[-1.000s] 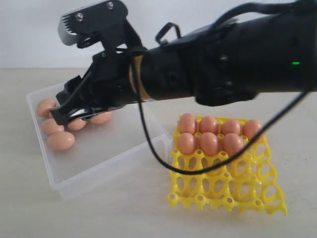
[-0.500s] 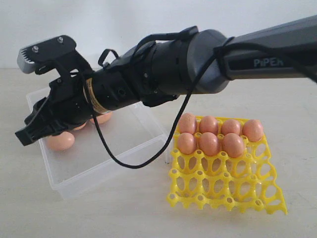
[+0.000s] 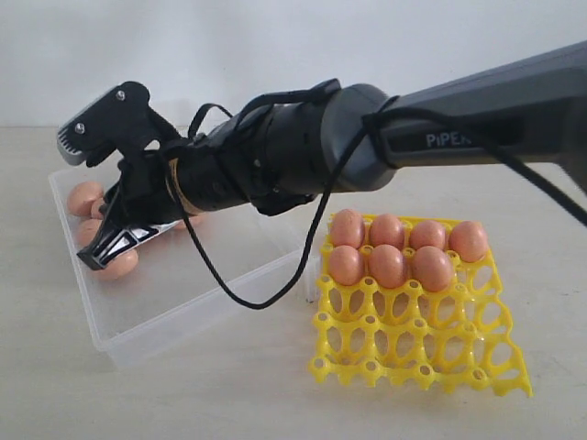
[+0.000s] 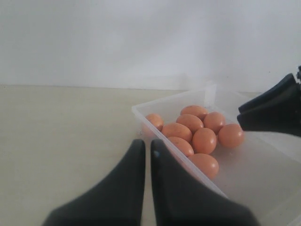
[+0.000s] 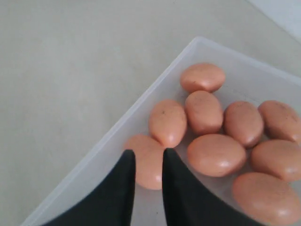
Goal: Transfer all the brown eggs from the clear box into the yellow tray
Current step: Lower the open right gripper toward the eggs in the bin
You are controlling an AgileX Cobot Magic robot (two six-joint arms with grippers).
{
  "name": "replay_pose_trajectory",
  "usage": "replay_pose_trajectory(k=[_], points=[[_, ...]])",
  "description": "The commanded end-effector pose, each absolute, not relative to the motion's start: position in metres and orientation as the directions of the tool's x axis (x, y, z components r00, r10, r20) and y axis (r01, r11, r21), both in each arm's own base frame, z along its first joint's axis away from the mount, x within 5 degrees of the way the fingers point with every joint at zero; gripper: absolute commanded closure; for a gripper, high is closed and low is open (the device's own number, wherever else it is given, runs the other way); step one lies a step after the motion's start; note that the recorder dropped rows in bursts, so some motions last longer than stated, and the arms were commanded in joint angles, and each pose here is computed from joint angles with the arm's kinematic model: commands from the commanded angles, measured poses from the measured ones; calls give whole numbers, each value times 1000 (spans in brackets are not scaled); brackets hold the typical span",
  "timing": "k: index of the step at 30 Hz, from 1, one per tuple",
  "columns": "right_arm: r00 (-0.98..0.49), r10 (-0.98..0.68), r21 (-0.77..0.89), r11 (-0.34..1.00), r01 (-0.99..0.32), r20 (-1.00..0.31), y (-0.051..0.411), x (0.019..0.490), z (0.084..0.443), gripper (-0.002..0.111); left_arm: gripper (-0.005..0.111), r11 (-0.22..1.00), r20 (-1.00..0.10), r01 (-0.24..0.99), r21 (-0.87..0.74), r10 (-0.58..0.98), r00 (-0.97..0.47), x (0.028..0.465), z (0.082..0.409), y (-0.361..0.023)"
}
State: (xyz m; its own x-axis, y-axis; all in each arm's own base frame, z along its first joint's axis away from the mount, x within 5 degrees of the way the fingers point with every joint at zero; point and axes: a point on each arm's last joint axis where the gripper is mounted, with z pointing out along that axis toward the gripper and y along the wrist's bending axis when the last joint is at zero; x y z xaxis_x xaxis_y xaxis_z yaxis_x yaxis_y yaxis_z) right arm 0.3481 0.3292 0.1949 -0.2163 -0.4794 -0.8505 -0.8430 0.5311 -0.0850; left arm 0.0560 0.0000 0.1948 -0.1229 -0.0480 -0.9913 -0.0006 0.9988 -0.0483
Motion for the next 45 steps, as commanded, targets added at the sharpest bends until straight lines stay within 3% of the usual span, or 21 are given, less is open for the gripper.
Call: replay_pose_trajectory(k=[1,8,15,22,26,28,31,33,34,40,45], points=[[-314,-436,42,529,-847,-843,334,345,185,87,103,999,-992,-3,-49,-49,-121,56,194,0],[-219,-442,-23,480,-877,-870,332,340,211,108,103,999,-992,-3,-49,-49,-118,56,195,0],[-123,-451,-153,528,-835,-884,320,340,240,108,103,999,-992,-3,-49,-49,-118,56,195,0],[6,-710,-543,533,-649,-704,276,337,234,108,103,999,-992,-3,-49,-49,-118,56,195,0],[-207,-682,-530,693,-488,-702,241,327,252,108,103,999,-992,-3,-49,-49,-118,56,195,0],[-354,-692,-544,717,-436,-629,224,322,259,108,103,999,-992,-3,-49,-49,-118,56,195,0],[-557,-747,-517,659,-546,-364,209,311,256,108,103,999,-992,-3,-49,-49,-118,56,195,0],[-608,-774,-405,620,-672,-178,208,299,247,108,103,999,-992,-3,-49,-49,-118,56,195,0],[-607,-781,-330,617,-715,-146,211,296,245,108,103,999,-992,-3,-49,-49,-118,56,195,0],[-497,-788,-41,547,-836,-363,258,309,244,108,103,999,-992,-3,-49,-49,-118,56,195,0],[-305,-833,33,327,-945,-461,296,328,231,108,103,999,-992,-3,-49,-49,-118,56,195,0]])
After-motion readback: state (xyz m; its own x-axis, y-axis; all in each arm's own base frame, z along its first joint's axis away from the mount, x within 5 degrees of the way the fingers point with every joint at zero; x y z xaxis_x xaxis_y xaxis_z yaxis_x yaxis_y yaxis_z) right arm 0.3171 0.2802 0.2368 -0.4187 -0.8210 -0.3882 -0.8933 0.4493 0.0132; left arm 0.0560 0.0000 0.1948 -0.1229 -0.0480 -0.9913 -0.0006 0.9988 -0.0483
